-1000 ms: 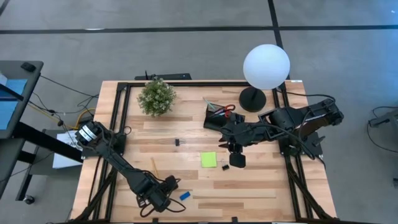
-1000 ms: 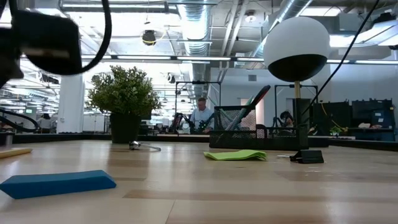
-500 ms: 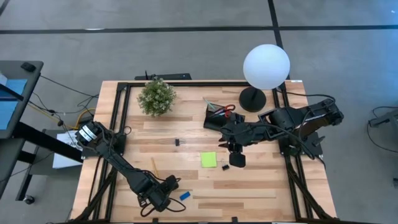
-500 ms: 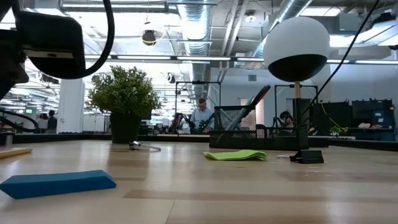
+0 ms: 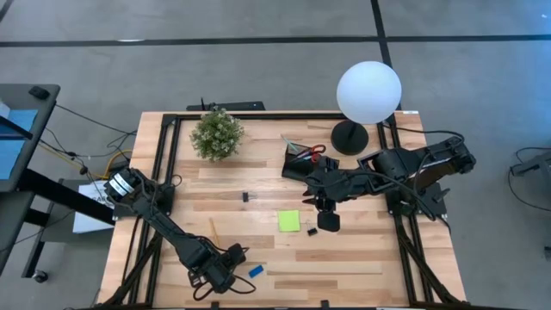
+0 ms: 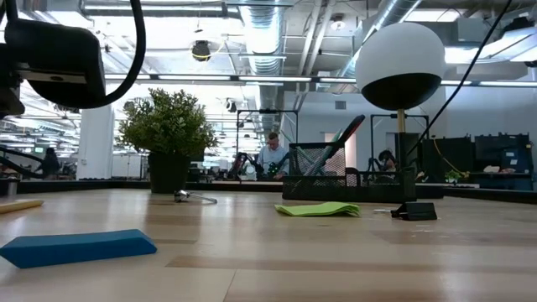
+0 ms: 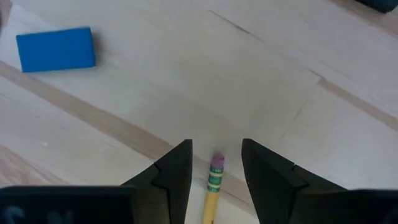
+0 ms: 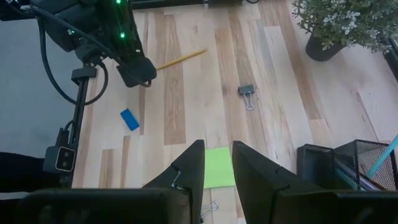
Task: Pick and place office supplies into organizer
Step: Put the yellow pencil into the black desk organizer
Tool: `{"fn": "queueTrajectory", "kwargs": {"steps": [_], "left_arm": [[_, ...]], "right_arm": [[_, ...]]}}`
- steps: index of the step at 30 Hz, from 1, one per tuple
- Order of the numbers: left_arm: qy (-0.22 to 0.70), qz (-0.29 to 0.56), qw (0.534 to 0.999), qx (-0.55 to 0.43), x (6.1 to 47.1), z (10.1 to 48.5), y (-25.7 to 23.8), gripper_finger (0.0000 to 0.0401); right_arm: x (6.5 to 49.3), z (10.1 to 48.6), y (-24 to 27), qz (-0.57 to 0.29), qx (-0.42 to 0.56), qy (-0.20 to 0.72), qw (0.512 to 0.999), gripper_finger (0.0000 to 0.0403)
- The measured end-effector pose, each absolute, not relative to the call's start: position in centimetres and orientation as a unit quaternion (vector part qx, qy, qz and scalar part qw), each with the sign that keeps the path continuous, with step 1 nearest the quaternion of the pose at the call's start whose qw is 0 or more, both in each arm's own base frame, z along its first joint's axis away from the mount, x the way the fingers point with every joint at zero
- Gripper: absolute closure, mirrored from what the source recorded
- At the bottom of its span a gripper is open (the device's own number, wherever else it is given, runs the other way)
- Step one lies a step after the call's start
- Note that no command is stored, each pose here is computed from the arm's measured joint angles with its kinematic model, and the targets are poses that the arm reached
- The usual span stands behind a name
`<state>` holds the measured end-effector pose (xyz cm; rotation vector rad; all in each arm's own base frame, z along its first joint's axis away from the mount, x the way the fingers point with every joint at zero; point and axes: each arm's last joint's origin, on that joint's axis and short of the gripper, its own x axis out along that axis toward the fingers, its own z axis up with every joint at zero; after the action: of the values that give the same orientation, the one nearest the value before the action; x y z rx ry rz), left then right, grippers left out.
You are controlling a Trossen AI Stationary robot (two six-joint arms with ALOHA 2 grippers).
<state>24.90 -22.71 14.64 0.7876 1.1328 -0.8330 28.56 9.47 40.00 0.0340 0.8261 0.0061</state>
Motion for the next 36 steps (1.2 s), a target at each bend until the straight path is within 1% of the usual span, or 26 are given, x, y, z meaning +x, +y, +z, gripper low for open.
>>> {"fn": "queueTrajectory", "kwargs": {"steps": [6, 15, 22, 25, 32, 36], "left_arm": [[0.521, -0.372, 0.681, 0.356, 24.4, 14.1, -22.3, 0.0267], [0.505, -0.380, 0.685, 0.362, 24.2, 13.8, -22.3, 0.0267], [0.498, -0.388, 0.678, 0.376, 24.3, 13.7, -22.2, 0.0270], [0.503, -0.386, 0.679, 0.370, 24.5, 13.7, -22.0, 0.0285], [0.514, -0.399, 0.680, 0.337, 25.1, 13.6, -21.3, 0.0340], [0.520, -0.391, 0.687, 0.325, 25.4, 13.6, -20.9, 0.0363]], "right_arm": [[28.6, 40.0, 9.5, 0.003, 0.017, 0.401, 0.916, 0.0327], [28.6, 40.0, 9.5, 0.003, 0.016, 0.401, 0.916, 0.0327], [28.6, 40.0, 9.5, 0.003, 0.016, 0.401, 0.916, 0.0327], [28.6, 40.0, 9.5, 0.003, 0.016, 0.401, 0.916, 0.0327], [28.6, 40.0, 9.5, 0.003, 0.016, 0.401, 0.916, 0.0327], [28.6, 40.0, 9.5, 0.003, 0.016, 0.401, 0.916, 0.0327]]}}
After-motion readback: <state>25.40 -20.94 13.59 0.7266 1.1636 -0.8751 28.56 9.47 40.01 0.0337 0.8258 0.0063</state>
